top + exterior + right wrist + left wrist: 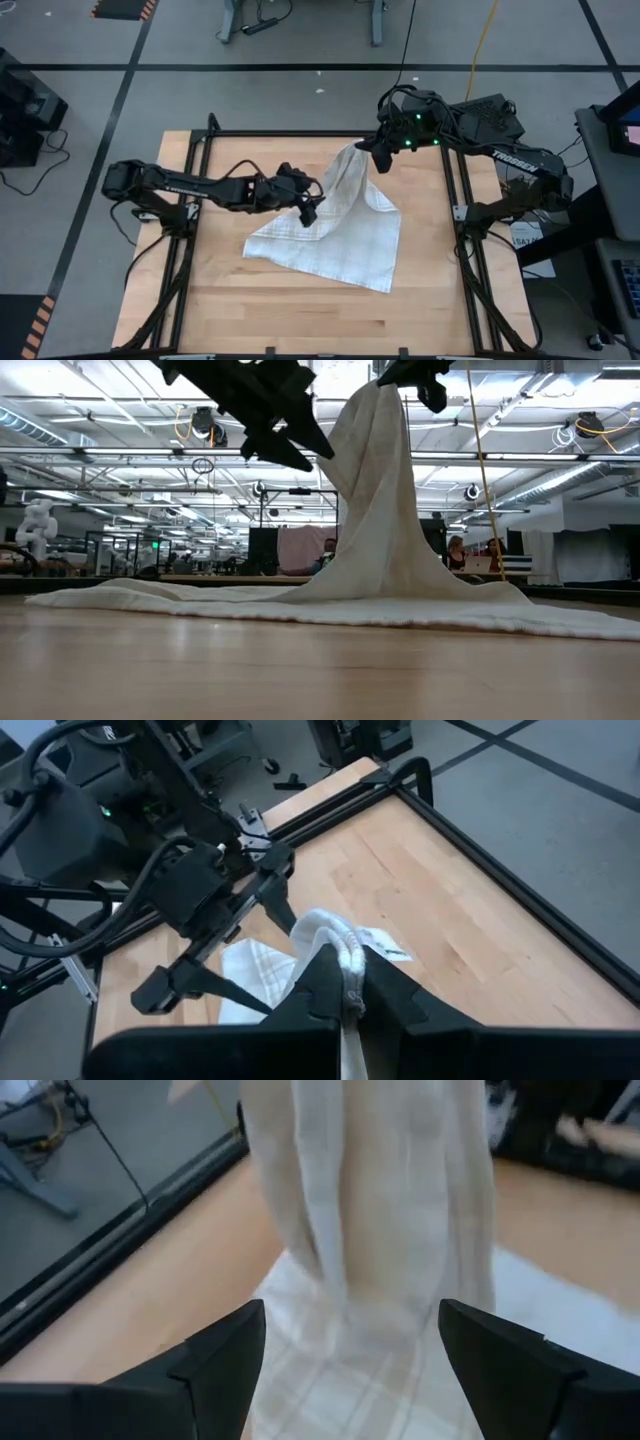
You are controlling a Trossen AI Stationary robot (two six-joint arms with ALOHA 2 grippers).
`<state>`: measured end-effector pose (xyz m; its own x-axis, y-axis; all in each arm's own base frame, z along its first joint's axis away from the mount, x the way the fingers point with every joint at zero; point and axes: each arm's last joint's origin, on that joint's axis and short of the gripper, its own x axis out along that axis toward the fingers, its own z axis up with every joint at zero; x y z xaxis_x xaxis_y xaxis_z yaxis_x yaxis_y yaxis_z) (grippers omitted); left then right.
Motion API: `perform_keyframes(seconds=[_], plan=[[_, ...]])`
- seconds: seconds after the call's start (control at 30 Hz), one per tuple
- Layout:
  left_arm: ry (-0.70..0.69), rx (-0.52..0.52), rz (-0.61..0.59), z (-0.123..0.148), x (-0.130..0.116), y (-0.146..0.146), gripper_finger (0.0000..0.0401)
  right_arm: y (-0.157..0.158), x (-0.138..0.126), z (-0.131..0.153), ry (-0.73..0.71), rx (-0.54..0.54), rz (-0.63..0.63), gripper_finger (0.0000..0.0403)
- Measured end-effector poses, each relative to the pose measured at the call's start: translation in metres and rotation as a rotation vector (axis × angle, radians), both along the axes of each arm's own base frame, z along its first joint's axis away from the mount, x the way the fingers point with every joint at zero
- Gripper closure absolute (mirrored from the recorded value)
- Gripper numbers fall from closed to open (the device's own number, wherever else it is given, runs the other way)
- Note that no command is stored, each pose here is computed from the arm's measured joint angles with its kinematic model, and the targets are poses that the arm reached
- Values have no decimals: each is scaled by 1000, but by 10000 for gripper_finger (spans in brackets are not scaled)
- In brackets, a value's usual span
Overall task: Roll towel into tight, uniform cylinder
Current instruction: Roll the white towel
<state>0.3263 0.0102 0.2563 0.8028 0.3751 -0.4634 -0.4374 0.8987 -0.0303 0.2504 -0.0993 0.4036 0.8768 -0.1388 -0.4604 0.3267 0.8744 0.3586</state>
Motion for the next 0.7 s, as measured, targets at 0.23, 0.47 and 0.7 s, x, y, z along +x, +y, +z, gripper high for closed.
perform_keyframes(seconds=[0.23,0.47,0.7], plan=[[-66,-18,-32,-4,11,0,100,-3,-1,0,0,2,-13,399],[-53,-7,-10,-4,12,2,159,-3,-1,0,-1,6,-17,399],[-55,9,59,-4,11,12,270,-4,-1,0,-1,13,-24,399]])
